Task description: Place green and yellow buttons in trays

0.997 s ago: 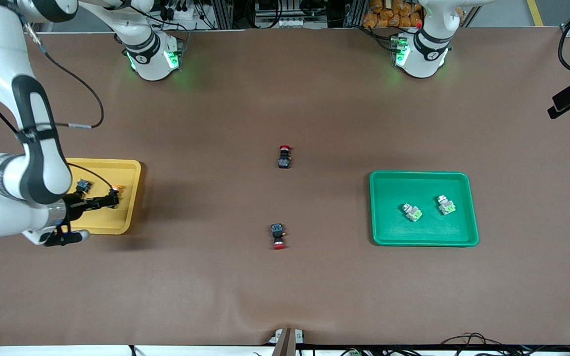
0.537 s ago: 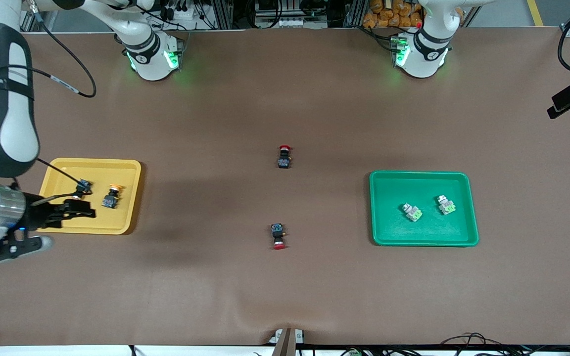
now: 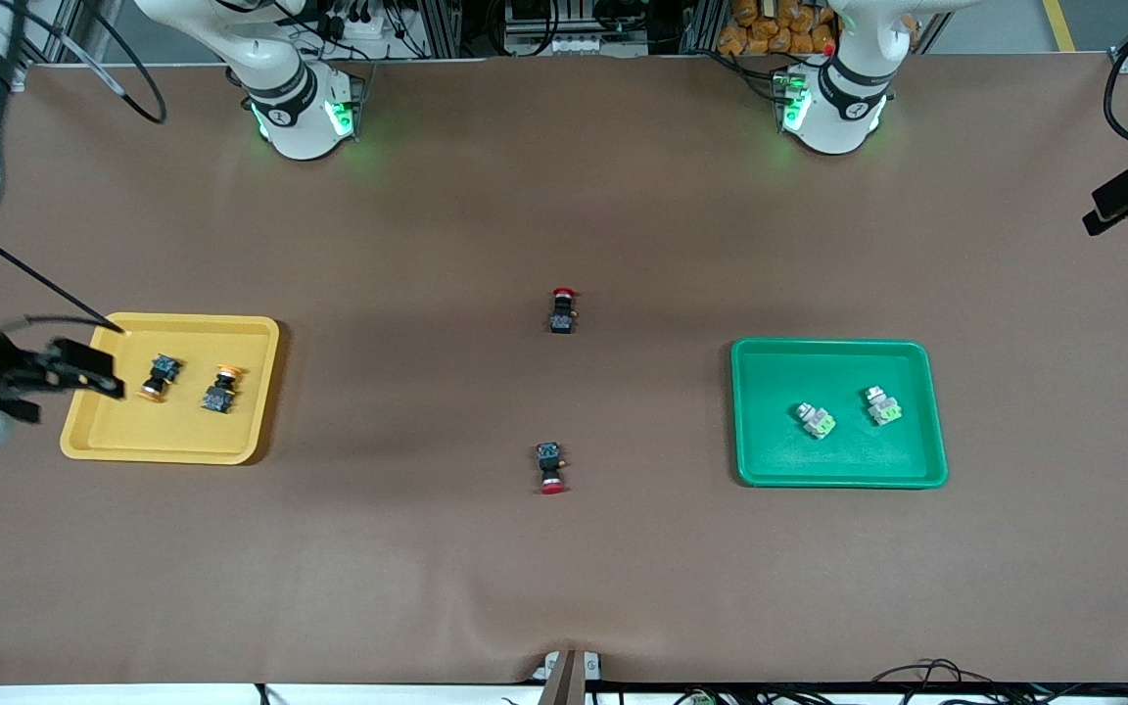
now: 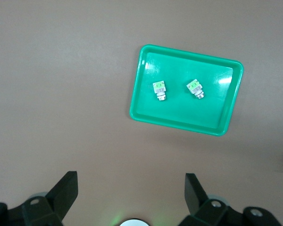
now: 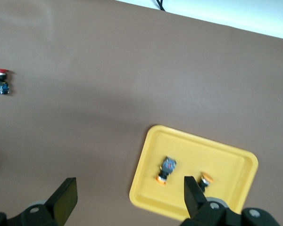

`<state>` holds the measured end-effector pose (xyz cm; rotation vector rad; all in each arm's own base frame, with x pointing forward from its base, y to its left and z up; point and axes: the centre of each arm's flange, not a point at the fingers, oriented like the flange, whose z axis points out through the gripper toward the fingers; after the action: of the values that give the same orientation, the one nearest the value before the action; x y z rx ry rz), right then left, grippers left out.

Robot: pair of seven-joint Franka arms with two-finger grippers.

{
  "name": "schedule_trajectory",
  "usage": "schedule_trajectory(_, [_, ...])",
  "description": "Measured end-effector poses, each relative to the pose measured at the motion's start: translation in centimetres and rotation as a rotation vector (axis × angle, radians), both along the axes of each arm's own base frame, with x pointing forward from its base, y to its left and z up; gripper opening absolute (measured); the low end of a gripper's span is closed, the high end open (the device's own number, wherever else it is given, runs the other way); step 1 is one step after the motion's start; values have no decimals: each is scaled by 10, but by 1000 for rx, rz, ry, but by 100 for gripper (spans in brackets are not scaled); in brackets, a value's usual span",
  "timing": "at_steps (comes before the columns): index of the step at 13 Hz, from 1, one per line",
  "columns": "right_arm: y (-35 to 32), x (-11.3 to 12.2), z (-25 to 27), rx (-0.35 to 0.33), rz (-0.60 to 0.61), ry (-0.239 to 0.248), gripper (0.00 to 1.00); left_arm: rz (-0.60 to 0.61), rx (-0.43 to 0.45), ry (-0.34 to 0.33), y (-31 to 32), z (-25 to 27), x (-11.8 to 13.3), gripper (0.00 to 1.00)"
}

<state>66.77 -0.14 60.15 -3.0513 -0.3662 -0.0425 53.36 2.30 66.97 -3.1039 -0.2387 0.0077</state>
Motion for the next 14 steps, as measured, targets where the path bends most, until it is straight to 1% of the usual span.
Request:
schedule_trajectory(1, [-2,-11,16,1,-44,8,100,0,0,0,0,0,0,100])
schedule_trajectory(3, [-3,-39,46,7,-188,59,100,0,0,0,0,0,0,100])
schedule_trajectory(4, [-2,-51,56,7,-232,81,100,0,0,0,0,0,0,100])
schedule_trajectory(5, [-2,-59,65,1,-253,88,100,0,0,1,0,0,0,100])
schedule_trajectory(7, [-10,-71,73,-19,-275,84,100,-1,0,2,0,-1,0,100])
schedule_trajectory(9, [-17,-78,65,-19,-289,52,100,-2,0,4,-1,-2,0,100])
schedule_trajectory(12, [-8,-101,43,-43,-268,65,100,-4,0,7,-2,-3,0,100])
schedule_trajectory(14, [-3,-112,39,-70,-249,72,100,-5,0,8,-3,-4,0,100])
